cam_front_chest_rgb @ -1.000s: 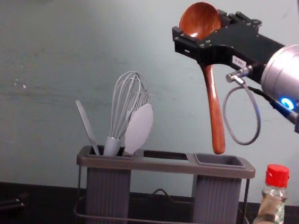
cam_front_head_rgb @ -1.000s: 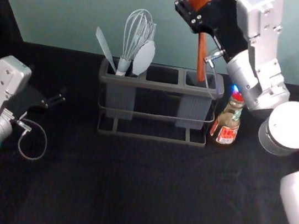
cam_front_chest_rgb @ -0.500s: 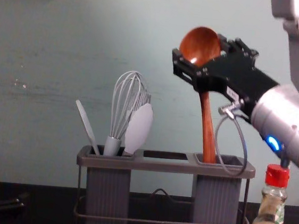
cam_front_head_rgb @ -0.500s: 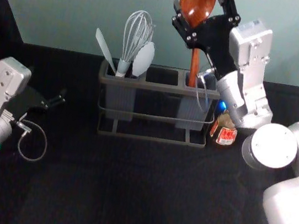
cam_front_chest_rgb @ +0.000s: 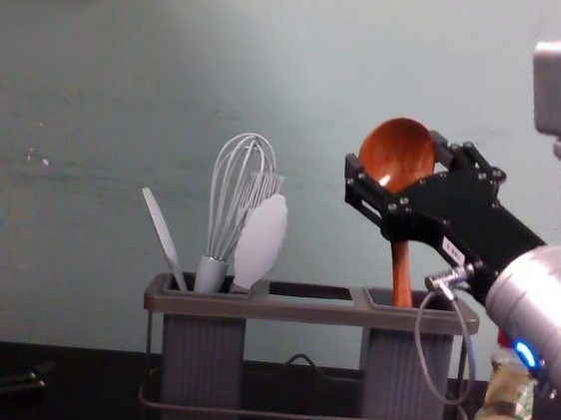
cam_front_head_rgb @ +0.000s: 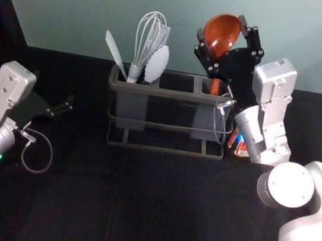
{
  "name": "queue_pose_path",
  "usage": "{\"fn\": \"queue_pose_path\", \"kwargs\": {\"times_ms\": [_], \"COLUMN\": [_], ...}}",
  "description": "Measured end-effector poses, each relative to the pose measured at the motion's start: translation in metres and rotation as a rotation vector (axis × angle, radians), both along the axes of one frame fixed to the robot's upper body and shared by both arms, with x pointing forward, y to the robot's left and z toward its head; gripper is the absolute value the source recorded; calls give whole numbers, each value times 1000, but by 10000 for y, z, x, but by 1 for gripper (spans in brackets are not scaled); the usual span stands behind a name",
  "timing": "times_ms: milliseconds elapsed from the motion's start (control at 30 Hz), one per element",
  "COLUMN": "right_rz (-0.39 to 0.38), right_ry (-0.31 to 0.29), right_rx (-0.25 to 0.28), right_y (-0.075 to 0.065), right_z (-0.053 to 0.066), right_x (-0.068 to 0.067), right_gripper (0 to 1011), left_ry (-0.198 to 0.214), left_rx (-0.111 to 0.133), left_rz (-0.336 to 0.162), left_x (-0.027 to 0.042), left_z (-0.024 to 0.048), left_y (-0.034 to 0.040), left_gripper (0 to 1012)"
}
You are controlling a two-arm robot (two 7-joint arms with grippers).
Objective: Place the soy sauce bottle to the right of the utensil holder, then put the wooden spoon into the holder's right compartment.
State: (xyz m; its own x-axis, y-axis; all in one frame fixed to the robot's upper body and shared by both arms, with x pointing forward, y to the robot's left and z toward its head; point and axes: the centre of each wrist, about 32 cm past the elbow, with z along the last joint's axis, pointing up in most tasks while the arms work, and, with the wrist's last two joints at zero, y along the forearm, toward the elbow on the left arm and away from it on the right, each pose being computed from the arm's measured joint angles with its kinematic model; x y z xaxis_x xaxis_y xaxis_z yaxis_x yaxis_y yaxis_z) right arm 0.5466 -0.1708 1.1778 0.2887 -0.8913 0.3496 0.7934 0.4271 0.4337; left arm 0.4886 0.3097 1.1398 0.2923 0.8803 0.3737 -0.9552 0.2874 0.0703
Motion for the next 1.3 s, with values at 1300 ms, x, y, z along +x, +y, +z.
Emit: {"fn": "queue_pose_path", "kwargs": {"times_ms": [1300], "right_rz": [-6], "right_ry": [-46], "right_rx": [46], "right_y": [-19], "right_z": [77], "right_x": [-90], "right_gripper": [1002], "left_ry": [0], "left_rx": [0], "left_rz": [0], "left_x": [0], "left_z": [0], "left_y": [0], "left_gripper": [1011]}}
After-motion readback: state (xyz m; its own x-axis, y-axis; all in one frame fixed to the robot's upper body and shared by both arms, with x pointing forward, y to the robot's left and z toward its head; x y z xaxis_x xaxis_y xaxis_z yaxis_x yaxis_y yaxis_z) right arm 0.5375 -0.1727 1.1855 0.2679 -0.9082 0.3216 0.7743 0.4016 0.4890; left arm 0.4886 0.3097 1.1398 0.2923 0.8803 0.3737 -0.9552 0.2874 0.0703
